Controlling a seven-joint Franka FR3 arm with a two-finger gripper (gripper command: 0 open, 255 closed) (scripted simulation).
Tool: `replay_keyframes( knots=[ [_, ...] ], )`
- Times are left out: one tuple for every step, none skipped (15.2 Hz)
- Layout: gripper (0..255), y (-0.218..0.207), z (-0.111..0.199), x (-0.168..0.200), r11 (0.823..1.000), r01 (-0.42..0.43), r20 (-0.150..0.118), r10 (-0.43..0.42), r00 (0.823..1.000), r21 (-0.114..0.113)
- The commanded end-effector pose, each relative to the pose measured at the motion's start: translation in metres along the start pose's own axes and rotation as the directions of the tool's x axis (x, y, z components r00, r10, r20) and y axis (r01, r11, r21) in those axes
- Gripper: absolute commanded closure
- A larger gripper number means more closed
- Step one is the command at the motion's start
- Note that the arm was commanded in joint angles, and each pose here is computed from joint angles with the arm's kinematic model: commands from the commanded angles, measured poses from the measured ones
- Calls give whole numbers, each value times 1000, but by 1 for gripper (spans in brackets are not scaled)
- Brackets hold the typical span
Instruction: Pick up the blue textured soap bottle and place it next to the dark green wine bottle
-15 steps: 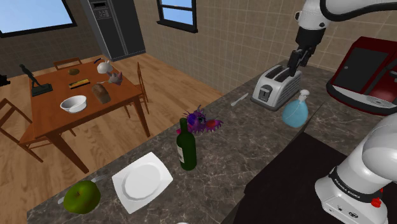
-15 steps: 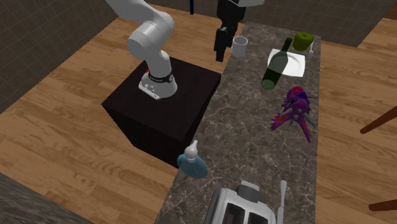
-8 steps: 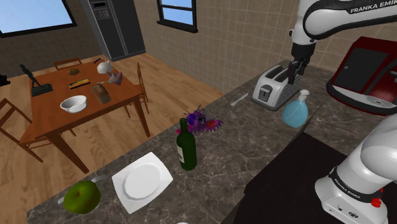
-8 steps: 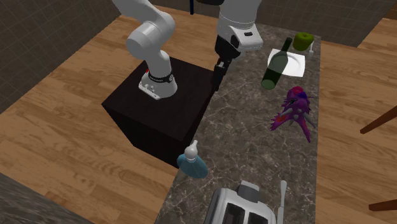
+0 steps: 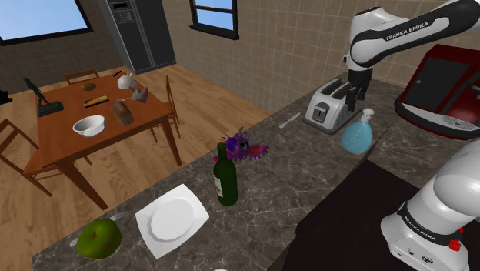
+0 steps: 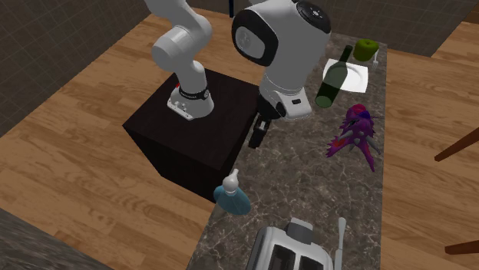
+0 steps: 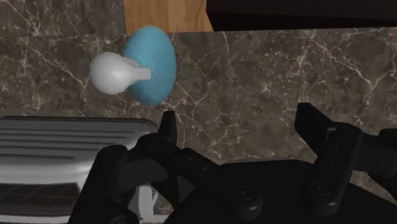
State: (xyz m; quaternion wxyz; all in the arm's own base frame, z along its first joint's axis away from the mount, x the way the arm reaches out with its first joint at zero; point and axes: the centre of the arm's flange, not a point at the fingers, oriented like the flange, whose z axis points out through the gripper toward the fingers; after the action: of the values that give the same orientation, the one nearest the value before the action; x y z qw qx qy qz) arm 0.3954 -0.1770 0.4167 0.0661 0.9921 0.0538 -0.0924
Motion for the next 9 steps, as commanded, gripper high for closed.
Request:
replay_keyframes(
  knots=[
    [0,13,21,10,1000,11,26,-11,1000,-2],
    [0,21,32,14,1000,16,39,-15,999,-3],
    [0,28,43,18,1000,20,52,-20,998,-3],
    [0,36,53,22,1000,25,64,-25,998,-4],
    [0,44,64,26,1000,30,77,-30,997,-4],
    [0,51,74,30,999,35,90,-34,995,-4],
    [0,59,85,34,999,40,103,-39,994,-4],
    [0,66,96,38,999,45,116,-44,992,-5],
    [0,74,107,41,999,49,128,-48,991,-5]
  ],
)
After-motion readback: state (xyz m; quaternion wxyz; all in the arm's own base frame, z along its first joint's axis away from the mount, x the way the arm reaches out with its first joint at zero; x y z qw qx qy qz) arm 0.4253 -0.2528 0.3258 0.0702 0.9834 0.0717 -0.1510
